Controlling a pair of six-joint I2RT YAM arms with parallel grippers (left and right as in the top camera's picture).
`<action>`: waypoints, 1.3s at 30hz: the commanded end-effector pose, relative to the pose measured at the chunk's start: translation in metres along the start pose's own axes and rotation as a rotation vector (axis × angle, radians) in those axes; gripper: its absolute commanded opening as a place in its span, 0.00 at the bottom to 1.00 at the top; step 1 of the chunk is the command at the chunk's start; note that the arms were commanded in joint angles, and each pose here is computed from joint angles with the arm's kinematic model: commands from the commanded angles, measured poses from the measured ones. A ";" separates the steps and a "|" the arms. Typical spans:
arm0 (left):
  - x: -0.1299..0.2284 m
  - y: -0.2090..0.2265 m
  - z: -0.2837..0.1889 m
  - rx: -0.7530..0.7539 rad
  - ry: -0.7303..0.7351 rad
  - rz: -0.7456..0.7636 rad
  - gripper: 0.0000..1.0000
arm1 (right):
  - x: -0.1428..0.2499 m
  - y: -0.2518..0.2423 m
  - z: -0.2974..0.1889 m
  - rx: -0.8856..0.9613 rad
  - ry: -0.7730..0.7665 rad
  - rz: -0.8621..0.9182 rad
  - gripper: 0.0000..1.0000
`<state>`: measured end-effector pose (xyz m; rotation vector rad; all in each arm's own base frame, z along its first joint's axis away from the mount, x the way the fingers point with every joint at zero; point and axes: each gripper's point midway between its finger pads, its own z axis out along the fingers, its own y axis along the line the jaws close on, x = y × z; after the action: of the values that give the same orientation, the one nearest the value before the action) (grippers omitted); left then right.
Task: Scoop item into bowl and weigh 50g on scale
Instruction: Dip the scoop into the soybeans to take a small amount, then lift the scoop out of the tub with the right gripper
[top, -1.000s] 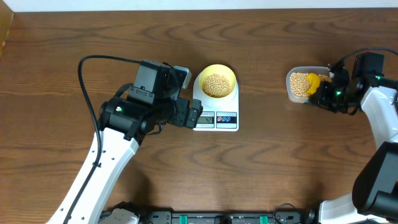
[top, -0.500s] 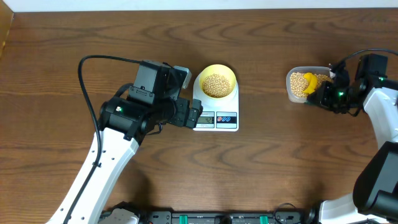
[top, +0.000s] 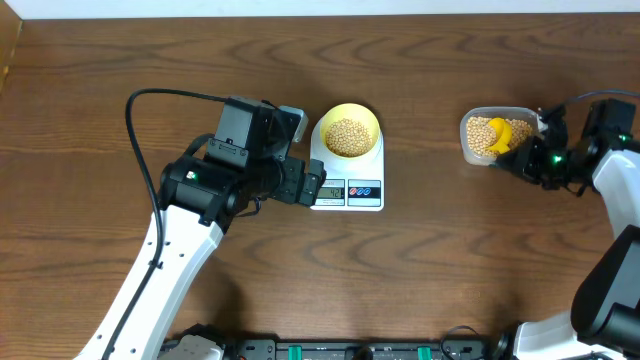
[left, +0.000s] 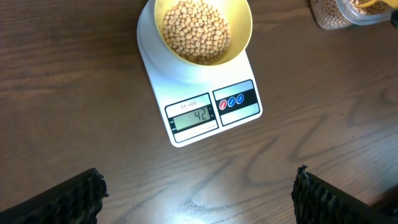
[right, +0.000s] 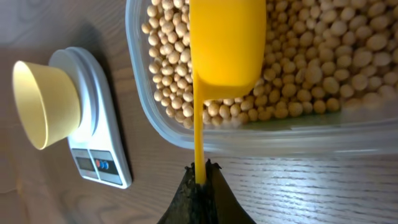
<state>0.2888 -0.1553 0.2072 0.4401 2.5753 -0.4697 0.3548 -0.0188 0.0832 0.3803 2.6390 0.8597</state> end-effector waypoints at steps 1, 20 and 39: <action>-0.010 -0.001 -0.010 -0.004 -0.036 -0.006 0.98 | 0.008 0.005 0.004 -0.103 0.010 0.021 0.01; -0.010 -0.001 -0.010 -0.004 -0.036 -0.006 0.98 | -0.006 0.023 -0.034 -0.416 -0.091 0.111 0.01; -0.010 -0.001 -0.010 -0.004 -0.036 -0.007 0.98 | -0.002 0.004 -0.057 -0.451 -0.119 0.258 0.01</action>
<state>0.2888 -0.1553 0.2072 0.4406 2.5752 -0.4696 0.3356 -0.0472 0.1250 0.6404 2.2829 1.3566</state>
